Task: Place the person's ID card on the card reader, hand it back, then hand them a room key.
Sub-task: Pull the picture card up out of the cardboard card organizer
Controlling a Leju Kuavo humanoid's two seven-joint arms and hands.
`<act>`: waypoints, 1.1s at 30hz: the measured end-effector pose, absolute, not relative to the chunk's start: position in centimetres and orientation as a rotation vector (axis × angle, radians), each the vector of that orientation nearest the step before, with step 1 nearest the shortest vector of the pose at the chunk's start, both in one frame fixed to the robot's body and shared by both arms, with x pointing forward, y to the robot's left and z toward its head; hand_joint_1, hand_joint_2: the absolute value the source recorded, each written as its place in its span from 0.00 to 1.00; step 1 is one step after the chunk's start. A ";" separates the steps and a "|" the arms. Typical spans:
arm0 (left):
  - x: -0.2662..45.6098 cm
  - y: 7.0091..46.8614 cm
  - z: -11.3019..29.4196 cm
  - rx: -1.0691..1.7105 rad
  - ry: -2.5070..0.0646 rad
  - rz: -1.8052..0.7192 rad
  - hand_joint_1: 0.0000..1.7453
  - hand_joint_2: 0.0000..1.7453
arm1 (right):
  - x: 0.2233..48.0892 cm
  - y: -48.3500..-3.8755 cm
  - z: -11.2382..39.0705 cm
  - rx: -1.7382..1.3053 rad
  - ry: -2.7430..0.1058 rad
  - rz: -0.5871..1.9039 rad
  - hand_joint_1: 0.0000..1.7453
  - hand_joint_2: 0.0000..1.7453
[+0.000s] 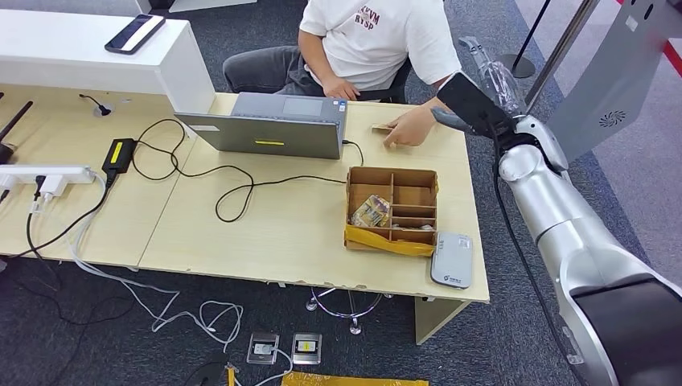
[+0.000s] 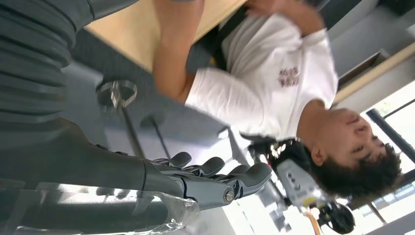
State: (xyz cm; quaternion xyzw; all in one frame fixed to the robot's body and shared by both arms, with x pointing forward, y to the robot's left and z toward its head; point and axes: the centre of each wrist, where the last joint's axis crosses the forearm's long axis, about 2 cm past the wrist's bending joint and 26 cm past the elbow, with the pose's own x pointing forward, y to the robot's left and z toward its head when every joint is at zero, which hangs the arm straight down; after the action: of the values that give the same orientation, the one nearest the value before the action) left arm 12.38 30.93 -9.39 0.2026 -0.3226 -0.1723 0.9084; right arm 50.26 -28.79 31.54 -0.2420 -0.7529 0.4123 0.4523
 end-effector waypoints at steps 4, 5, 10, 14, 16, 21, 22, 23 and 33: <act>11.7 30.9 -9.6 0.414 -0.661 -0.347 0.00 1.00 | 49.4 -27.6 30.6 -0.409 -1.883 0.941 0.00 1.00; 11.5 31.0 -9.6 0.413 -0.660 -0.347 0.00 1.00 | 49.3 -27.5 30.6 -0.390 -1.892 0.933 0.00 1.00; 11.2 30.9 -9.7 0.411 -0.656 -0.343 0.00 1.00 | 48.3 -27.3 29.6 -0.256 -1.895 0.873 0.00 1.00; 10.9 31.0 -9.8 0.412 -0.649 -0.335 0.00 1.00 | 46.9 -27.4 28.2 -0.174 -1.875 0.853 0.00 1.00; 10.8 31.0 -9.8 0.411 -0.646 -0.330 0.00 1.00 | 46.1 -27.6 27.3 -0.135 -1.862 0.850 0.00 1.00; 10.8 31.0 -9.8 0.408 -0.643 -0.324 0.00 1.00 | 43.6 -28.0 23.6 -0.066 -1.798 0.846 0.00 1.00; 10.7 31.0 -9.8 0.407 -0.643 -0.324 0.00 1.00 | 43.0 -28.1 22.7 -0.062 -1.784 0.848 0.00 1.00; 10.7 31.0 -9.8 0.407 -0.642 -0.324 0.00 1.00 | 42.4 -28.2 21.9 -0.061 -1.771 0.850 0.00 1.00; 10.6 31.0 -9.8 0.402 -0.634 -0.327 0.00 1.00 | 38.6 -28.6 18.0 -0.101 -1.682 0.902 0.00 1.00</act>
State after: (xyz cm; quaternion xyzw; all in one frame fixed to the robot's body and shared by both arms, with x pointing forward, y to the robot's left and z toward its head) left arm 10.64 30.97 -9.85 0.1955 -0.3084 -0.1589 0.9173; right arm 38.62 -28.61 18.04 -0.0430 -0.7188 0.3856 0.5769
